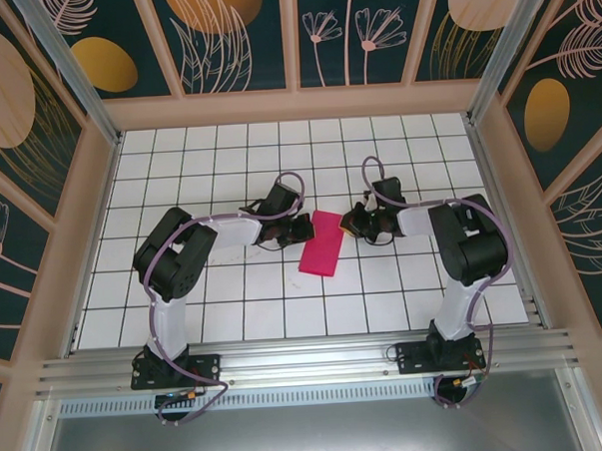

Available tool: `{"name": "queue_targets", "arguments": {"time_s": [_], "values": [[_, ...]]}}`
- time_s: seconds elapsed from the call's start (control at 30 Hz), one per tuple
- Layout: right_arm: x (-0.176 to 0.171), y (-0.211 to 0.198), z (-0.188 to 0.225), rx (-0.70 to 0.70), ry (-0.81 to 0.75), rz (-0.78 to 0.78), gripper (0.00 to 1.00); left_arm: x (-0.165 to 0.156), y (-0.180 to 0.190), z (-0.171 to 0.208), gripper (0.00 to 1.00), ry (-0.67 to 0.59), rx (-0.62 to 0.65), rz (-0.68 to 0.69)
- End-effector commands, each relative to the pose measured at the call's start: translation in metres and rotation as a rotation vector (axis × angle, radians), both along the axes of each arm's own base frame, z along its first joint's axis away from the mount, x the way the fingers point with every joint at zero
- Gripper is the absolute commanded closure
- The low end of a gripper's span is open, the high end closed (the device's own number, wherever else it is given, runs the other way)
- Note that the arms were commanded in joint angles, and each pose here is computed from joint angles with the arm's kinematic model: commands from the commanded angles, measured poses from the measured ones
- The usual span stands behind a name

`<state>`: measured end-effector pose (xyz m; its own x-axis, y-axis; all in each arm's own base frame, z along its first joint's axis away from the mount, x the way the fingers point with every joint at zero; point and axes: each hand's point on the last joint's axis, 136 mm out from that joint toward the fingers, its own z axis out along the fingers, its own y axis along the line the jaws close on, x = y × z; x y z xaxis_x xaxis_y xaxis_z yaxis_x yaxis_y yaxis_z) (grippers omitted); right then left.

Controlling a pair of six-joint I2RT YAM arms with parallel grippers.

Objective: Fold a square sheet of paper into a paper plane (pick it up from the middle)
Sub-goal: Fold the square sheet of paper in half at the center of the table.

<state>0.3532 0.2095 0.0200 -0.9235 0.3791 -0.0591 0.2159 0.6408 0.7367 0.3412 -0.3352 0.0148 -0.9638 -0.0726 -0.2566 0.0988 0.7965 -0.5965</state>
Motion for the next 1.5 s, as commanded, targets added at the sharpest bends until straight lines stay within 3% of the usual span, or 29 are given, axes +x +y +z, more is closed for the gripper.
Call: {"name": "queue_targets", "arguments": {"time_s": [0.0,0.13,0.43,0.6,0.83,1.27,1.47], "values": [[0.001,0.007,0.031,-0.012,-0.068,0.039,0.92,-0.020,0.020,-0.029,1.00,0.081,0.113,-0.007],[-0.025,0.017,0.039,0.007,-0.071,0.065,0.92,-0.020,0.021,-0.028,1.00,0.079,0.113,0.001],[-0.077,0.019,0.001,0.056,0.029,0.045,0.92,-0.021,0.021,-0.032,1.00,0.089,0.114,-0.002],[-0.078,0.011,0.001,-0.025,0.032,0.043,0.92,-0.021,0.021,-0.030,1.00,0.086,0.114,-0.001],[-0.083,0.027,0.035,0.018,-0.035,0.100,0.90,-0.021,0.022,-0.030,1.00,0.085,0.110,0.003],[-0.114,0.031,-0.011,0.013,0.060,0.100,0.90,-0.019,0.020,-0.029,1.00,0.082,0.108,-0.001],[-0.107,0.031,0.024,0.021,-0.038,0.084,0.90,-0.019,0.019,-0.027,1.00,0.078,0.105,-0.003]]}}
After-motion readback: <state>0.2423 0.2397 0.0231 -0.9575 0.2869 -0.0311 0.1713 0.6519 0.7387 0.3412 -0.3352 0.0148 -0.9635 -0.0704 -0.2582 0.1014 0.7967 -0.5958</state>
